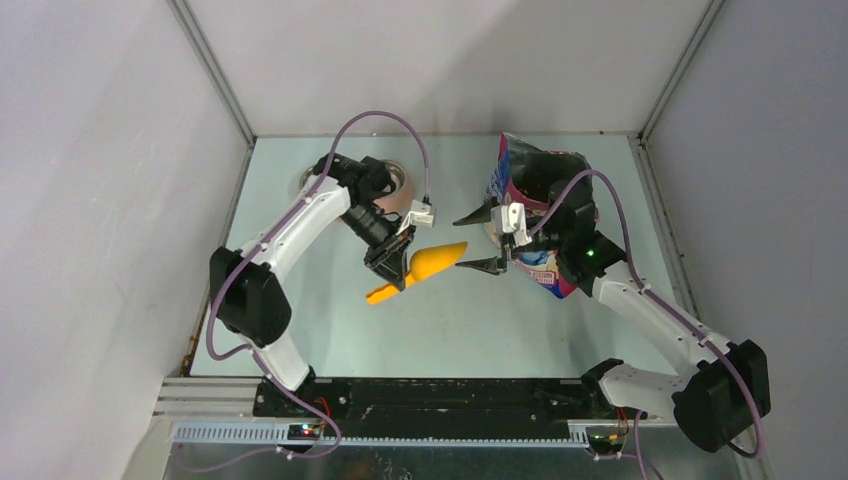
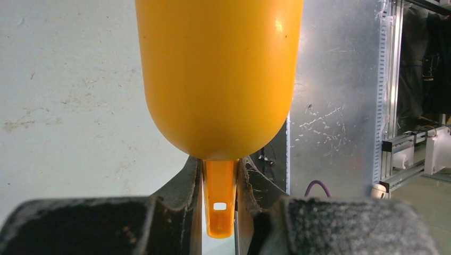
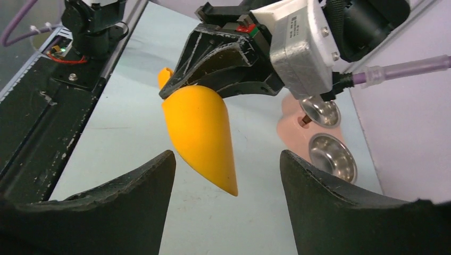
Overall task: Serve the pet food
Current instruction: Adjust the spatula.
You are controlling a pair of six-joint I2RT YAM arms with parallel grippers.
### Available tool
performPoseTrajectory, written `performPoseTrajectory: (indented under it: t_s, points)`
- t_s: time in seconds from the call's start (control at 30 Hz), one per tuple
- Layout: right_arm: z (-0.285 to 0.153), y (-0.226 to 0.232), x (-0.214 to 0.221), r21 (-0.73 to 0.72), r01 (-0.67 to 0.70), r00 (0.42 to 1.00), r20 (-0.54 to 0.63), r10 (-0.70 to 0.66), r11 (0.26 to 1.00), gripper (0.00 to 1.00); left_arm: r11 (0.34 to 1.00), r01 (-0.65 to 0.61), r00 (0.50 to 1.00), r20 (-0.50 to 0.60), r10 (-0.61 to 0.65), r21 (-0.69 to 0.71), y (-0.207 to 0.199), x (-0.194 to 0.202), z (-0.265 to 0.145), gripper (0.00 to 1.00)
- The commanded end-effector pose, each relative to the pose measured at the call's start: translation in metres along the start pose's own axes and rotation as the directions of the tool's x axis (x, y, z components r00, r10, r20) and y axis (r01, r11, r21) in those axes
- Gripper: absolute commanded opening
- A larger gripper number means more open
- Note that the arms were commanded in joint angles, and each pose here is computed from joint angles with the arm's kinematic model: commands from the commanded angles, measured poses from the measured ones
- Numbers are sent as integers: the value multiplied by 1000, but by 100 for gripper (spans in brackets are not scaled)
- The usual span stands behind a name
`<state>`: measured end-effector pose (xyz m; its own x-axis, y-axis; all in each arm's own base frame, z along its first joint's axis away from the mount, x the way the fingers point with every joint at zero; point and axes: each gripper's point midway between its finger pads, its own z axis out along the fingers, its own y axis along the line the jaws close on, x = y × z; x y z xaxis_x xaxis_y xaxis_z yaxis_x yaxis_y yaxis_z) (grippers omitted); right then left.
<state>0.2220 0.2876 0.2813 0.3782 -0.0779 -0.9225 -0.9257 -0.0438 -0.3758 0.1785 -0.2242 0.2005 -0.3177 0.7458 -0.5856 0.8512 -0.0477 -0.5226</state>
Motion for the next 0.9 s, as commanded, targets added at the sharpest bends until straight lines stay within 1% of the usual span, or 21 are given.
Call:
performPoseTrajectory:
  t_s: [0.0,0.27,0.33,0.43,0.53,0.87]
  points:
    - [3,7,-13,-51,29,998,64,-26,998,74,999,-42,998,41,41,26,-26,-6,-5,0]
    - [5,6,-6,-58,18,998,59,-15,998,73,998,-48,998,47,47,27,-28,-7,-5,0]
    - [6,4,-5,-55,7,998,62,-4,998,72,998,-49,998,49,47,28,-29,-8,-6,0]
    - [7,2,-8,-54,-12,997,77,16,998,66,998,-53,997,50,52,26,-30,-9,-6,0]
    - [7,1,-11,-59,-42,995,88,47,997,63,998,-62,997,51,61,25,-32,-10,-6,0]
    - [7,0,-6,-73,-63,993,92,69,995,57,997,-79,995,59,77,25,-37,-11,-7,0]
